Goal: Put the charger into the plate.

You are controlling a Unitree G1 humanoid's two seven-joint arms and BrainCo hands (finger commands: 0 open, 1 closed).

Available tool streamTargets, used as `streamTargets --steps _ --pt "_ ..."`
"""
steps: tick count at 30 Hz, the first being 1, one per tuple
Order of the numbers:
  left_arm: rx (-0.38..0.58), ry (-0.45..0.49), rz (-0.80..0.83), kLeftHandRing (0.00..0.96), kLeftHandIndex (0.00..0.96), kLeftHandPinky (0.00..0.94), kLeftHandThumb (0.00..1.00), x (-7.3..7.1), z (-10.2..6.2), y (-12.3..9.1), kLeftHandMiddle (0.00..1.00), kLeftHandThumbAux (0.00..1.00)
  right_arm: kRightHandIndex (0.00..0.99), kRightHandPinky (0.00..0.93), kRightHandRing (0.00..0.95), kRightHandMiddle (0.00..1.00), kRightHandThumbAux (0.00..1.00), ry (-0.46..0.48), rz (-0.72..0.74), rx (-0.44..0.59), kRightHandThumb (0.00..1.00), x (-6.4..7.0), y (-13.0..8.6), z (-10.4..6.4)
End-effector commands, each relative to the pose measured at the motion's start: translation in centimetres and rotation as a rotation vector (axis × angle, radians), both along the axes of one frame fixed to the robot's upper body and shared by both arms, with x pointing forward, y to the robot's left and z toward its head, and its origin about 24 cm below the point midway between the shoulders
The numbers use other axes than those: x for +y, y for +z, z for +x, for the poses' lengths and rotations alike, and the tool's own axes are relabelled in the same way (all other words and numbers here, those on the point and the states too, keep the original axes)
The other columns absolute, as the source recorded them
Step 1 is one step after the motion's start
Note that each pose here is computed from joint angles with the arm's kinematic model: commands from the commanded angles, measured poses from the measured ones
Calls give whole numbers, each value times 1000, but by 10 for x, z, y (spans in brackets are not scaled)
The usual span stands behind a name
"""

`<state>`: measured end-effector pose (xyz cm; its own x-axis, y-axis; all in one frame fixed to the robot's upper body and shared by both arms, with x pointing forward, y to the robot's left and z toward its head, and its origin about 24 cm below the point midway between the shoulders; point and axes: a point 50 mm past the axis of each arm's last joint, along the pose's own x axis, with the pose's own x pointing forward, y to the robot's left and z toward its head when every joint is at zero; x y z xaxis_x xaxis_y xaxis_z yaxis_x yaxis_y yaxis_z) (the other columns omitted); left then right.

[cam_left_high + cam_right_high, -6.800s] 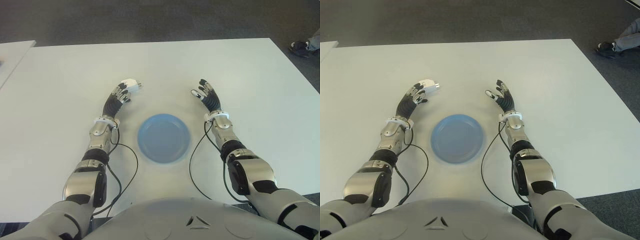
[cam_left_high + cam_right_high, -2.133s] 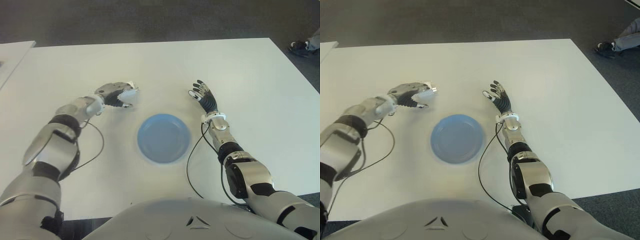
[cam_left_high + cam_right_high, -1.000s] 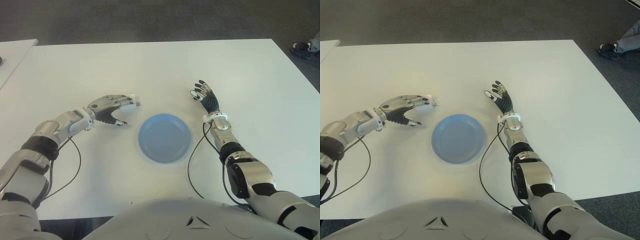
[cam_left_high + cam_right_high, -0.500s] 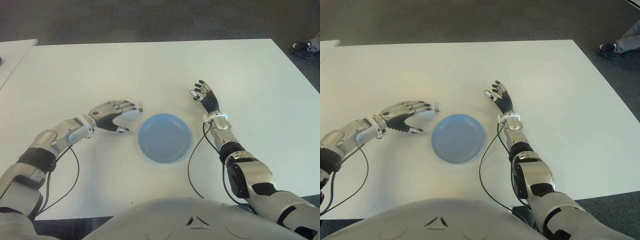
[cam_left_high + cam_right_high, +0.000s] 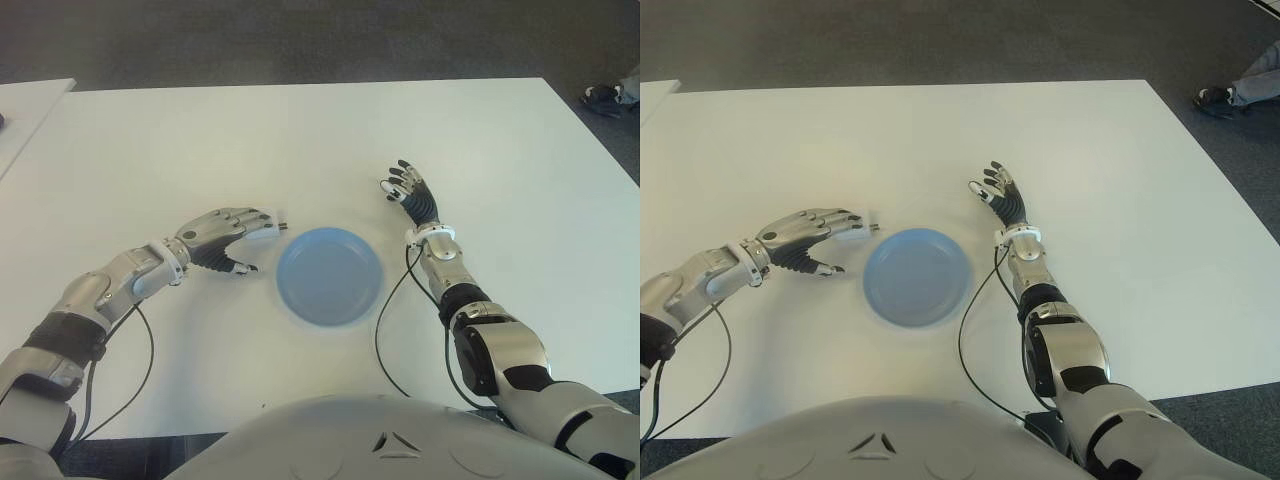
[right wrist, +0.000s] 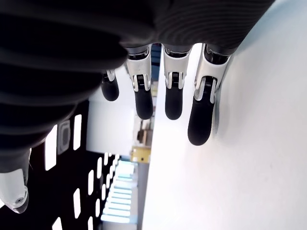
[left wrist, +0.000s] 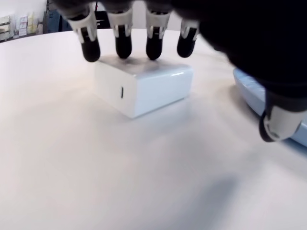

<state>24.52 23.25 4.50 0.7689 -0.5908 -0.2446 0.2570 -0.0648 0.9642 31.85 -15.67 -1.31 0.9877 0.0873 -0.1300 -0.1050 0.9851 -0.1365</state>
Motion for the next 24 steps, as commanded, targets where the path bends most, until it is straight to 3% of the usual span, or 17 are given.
streamTargets --steps 1,12,18,24 --pt "-156 22 -28 0 0 0 0 1 3 8 7 479 35 87 160 185 554 -3 -29 285 0 -1 -52 -38" --pt "-573 112 77 0 0 0 30 -8 15 0 0 482 4 99 172 181 538 -40 -17 274 0 -1 -52 -39" --pt "-652 168 125 0 0 0 45 -11 16 -6 0 480 0 92 168 170 533 -67 -17 270 0 0 -53 -39" --pt "-672 188 136 0 0 0 63 -13 18 -10 0 456 0 103 169 162 538 -79 -11 264 7 1 -53 -40"
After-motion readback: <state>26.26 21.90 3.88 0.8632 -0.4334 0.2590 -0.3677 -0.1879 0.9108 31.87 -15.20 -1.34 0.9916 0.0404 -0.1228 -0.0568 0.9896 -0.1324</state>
